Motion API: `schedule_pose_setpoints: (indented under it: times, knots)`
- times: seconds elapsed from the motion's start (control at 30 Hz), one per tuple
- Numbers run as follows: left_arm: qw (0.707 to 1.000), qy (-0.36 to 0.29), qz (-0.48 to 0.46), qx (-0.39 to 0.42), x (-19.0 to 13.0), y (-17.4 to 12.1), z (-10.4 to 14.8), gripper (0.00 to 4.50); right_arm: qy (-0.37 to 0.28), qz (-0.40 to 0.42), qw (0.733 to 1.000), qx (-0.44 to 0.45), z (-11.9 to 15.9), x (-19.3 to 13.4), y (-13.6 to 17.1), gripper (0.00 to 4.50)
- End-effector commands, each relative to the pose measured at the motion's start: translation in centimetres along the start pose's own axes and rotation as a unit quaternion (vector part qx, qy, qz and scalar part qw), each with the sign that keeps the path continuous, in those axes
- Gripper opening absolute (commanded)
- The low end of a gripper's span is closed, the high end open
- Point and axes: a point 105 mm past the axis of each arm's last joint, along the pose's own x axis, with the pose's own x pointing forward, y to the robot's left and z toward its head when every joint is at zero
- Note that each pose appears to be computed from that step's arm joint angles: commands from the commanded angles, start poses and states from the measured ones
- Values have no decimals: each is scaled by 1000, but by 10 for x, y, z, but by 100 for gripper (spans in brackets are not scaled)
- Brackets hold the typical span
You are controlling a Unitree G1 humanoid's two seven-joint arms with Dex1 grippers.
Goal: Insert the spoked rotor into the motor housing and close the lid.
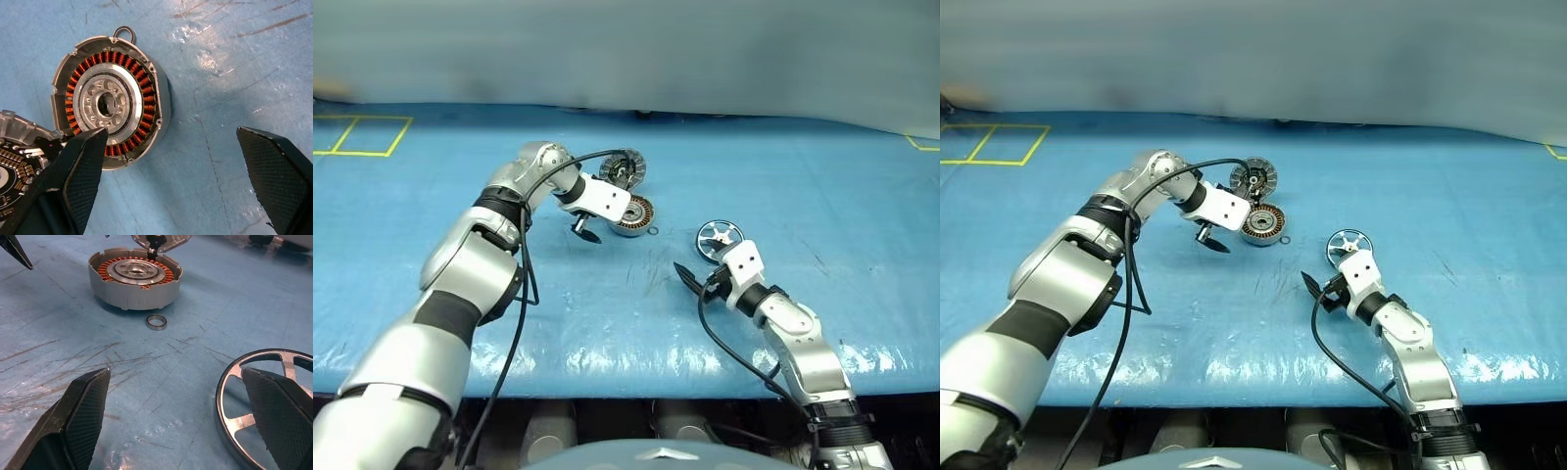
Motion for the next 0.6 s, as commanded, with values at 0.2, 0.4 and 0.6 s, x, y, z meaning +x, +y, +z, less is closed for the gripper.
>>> schedule_pose_setpoints:
  times: [0.2,0.4,0.6]
  knots:
    - [999,17,30,31,-6,22,14,450,-21,-24,999,-3,10,-10,-1,449]
    - [999,23,33,29,-3,24,15,450,-22,-28,999,-1,10,-11,1,449]
    - [999,24,38,16,6,24,16,450,-24,-34,999,1,10,-13,5,449]
